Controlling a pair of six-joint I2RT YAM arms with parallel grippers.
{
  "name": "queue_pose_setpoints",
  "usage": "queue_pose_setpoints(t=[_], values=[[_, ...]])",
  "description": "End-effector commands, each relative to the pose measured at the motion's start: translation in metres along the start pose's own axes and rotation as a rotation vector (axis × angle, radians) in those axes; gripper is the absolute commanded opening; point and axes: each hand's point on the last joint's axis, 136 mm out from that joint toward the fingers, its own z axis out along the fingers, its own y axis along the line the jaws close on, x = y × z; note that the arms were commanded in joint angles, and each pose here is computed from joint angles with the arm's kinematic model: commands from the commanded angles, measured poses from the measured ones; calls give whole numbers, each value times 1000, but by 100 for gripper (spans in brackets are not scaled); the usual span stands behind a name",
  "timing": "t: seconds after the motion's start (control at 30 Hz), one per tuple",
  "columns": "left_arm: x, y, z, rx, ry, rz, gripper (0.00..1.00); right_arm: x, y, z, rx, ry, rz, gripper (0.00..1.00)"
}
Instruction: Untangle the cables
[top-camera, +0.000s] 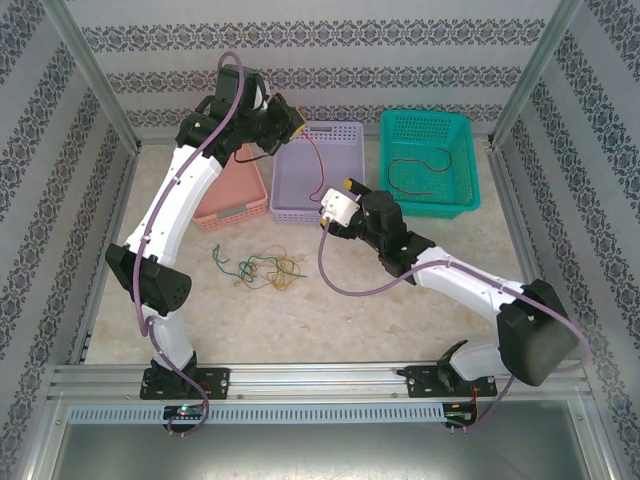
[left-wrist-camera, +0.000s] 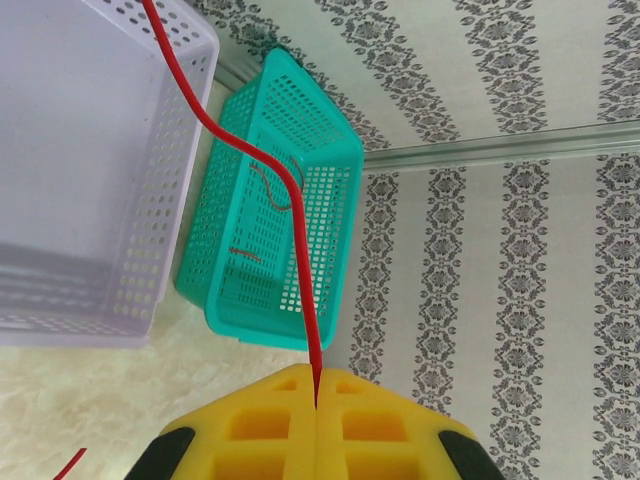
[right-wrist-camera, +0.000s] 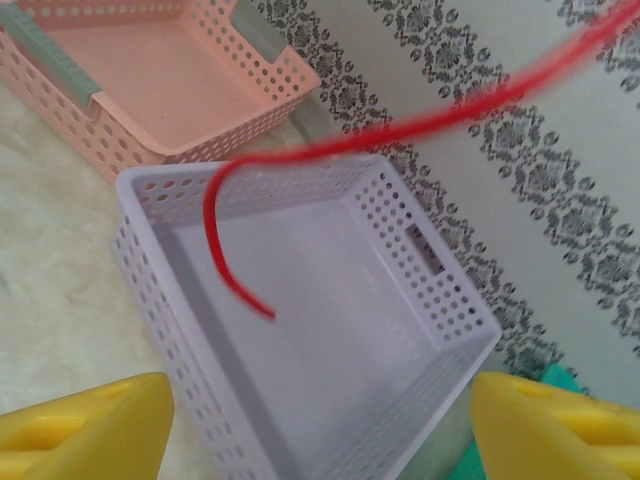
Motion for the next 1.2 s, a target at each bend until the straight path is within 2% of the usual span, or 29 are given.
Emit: queue_pose_setpoints(t=[0.0, 0.17, 0.37, 0.53, 0.67, 0.7, 0.83, 0.93, 1.17], values=[[7, -4, -2, 2, 33, -24, 0, -24, -8, 11, 43, -48, -96, 77], [7, -5, -4, 6, 29, -21, 0, -28, 2, 23, 4, -51, -70, 66], [6, -7, -5, 11, 27, -21, 0, -26, 11, 29, -29, -50, -25, 36], [6, -9, -6, 17, 26, -17, 0, -24, 12, 33, -30, -36, 6, 25], [3, -10, -6, 18, 14, -9, 0, -27, 16, 30, -65, -38, 45, 4], [0, -10, -7, 19, 5, -5, 0, -27, 16, 29, -70, -37, 55, 1], [-21, -13, -11, 34, -52, 22, 0, -25, 26, 11, -123, -39, 155, 0], [-38, -19, -13, 61, -97, 52, 0, -27, 44, -10, -233, -53, 265, 0], [-75, -22, -14, 106, -180, 112, 0, -35, 79, -65, -508, -65, 686, 0]])
